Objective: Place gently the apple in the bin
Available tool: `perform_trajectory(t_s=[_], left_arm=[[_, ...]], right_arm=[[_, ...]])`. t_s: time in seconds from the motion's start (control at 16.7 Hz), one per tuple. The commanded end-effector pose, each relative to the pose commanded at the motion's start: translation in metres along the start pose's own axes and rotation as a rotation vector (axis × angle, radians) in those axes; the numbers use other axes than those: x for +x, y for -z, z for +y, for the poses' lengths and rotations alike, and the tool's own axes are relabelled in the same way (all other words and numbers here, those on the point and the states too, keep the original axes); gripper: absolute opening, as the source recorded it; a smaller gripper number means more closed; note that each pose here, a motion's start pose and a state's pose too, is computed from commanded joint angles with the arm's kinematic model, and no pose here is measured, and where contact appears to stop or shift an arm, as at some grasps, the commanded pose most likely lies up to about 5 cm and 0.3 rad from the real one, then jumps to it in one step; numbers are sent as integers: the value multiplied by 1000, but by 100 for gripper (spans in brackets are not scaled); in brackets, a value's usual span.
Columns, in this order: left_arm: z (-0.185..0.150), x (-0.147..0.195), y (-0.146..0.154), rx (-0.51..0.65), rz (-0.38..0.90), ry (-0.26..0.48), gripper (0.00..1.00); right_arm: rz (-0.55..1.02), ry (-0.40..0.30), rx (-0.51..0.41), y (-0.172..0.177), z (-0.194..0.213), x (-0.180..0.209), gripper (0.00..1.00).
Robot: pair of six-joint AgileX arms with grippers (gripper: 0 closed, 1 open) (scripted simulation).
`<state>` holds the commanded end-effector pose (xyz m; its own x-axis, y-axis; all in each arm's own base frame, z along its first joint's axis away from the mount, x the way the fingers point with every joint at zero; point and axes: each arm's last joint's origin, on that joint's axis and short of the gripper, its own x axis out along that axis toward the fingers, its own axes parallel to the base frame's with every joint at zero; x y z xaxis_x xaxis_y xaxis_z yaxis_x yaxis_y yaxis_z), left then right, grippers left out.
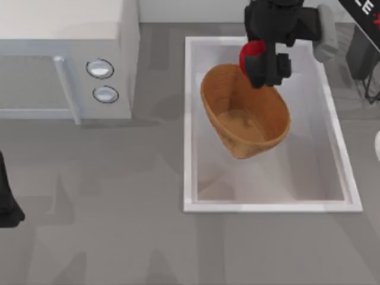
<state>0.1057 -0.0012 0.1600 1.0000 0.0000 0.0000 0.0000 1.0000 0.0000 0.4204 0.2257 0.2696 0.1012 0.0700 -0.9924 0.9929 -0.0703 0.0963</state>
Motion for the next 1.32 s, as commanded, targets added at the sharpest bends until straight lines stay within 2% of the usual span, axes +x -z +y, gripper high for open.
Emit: perform_trajectory(t_s=[0.42, 0.84, 1.26, 1.32], left_arm=[[0, 0, 0, 0, 0, 0, 100], [0, 0, 0, 0, 0, 0, 100], [0, 0, 0, 0, 0, 0, 100], [0, 0, 0, 0, 0, 0, 100]], right_arm=[[6, -12, 7, -2, 3, 3, 0], [-6, 10, 1, 0, 2, 60, 0], [0, 0, 0, 1, 0, 70, 0], [0, 0, 0, 1, 0, 70, 8]])
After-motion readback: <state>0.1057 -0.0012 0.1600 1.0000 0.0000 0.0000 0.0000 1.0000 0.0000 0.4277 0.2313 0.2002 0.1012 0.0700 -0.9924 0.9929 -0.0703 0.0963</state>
